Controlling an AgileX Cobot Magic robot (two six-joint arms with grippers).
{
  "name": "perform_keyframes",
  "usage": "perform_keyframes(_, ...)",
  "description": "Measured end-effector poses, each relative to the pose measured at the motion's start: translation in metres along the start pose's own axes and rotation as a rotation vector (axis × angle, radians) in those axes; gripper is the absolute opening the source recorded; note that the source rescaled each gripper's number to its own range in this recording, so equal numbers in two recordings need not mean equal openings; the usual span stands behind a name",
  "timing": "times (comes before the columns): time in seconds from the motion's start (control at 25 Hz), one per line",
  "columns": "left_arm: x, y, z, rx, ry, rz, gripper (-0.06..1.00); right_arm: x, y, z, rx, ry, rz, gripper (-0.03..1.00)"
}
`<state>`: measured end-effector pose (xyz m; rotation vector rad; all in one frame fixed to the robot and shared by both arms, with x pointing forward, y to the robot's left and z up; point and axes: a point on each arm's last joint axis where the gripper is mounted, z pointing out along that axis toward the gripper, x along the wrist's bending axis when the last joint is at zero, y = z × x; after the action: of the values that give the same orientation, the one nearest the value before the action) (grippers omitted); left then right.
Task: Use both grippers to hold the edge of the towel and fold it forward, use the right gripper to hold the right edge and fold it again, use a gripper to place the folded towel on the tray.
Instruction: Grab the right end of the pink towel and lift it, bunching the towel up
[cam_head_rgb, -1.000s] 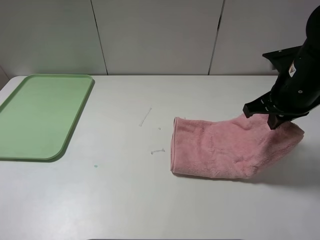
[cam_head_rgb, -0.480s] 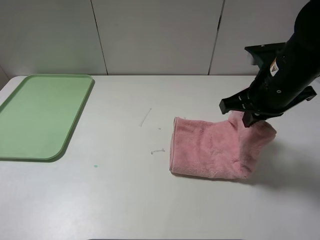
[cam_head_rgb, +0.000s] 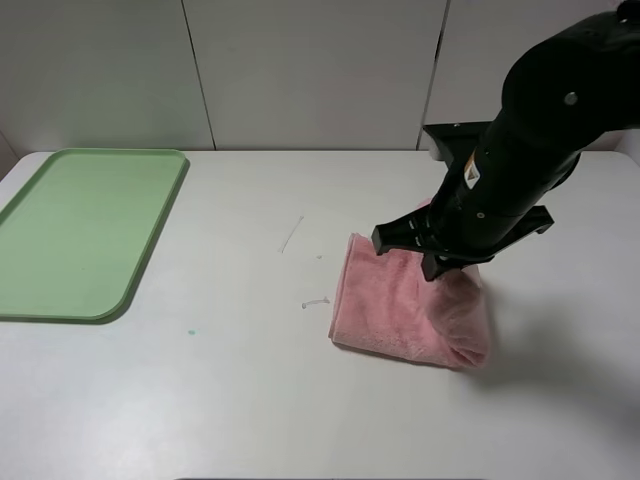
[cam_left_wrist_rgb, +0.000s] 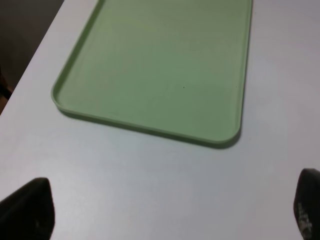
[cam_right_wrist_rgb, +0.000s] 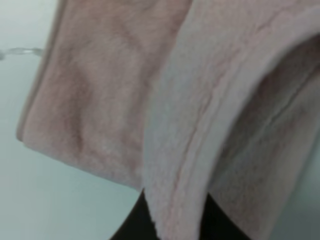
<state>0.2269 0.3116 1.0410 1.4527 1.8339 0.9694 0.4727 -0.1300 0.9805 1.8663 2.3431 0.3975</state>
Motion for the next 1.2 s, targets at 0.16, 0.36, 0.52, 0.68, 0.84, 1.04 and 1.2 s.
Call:
perform_keyframes(0.16, 0.0, 0.0, 0.0, 0.0, 0.0, 0.0, 0.96, 0.01, -0.001, 0.006, -0.01, 0.018, 0.015, 0.05)
perform_keyframes(0.36, 0.0, 0.0, 0.0, 0.0, 0.0, 0.0, 0.96, 0.014, 0.003, 0.011, -0.013, 0.034, 0.052, 0.05)
perform_keyframes(0.52, 0.0, 0.0, 0.0, 0.0, 0.0, 0.0, 0.96, 0.016, 0.006, 0.01, -0.033, 0.054, 0.084, 0.05)
perform_keyframes(0.68, 0.0, 0.0, 0.0, 0.0, 0.0, 0.0, 0.96, 0.017, 0.007, 0.01, -0.04, 0.066, 0.113, 0.05)
perform_keyframes(0.84, 0.0, 0.0, 0.0, 0.0, 0.0, 0.0, 0.96, 0.018, 0.008, 0.01, -0.049, 0.077, 0.129, 0.12)
perform_keyframes(1.04, 0.0, 0.0, 0.0, 0.0, 0.0, 0.0, 0.96, 0.024, 0.013, 0.008, -0.102, 0.15, 0.183, 0.81)
perform_keyframes(1.2, 0.0, 0.0, 0.0, 0.0, 0.0, 0.0, 0.96, 0.031, 0.019, 0.006, -0.159, 0.238, 0.193, 0.98)
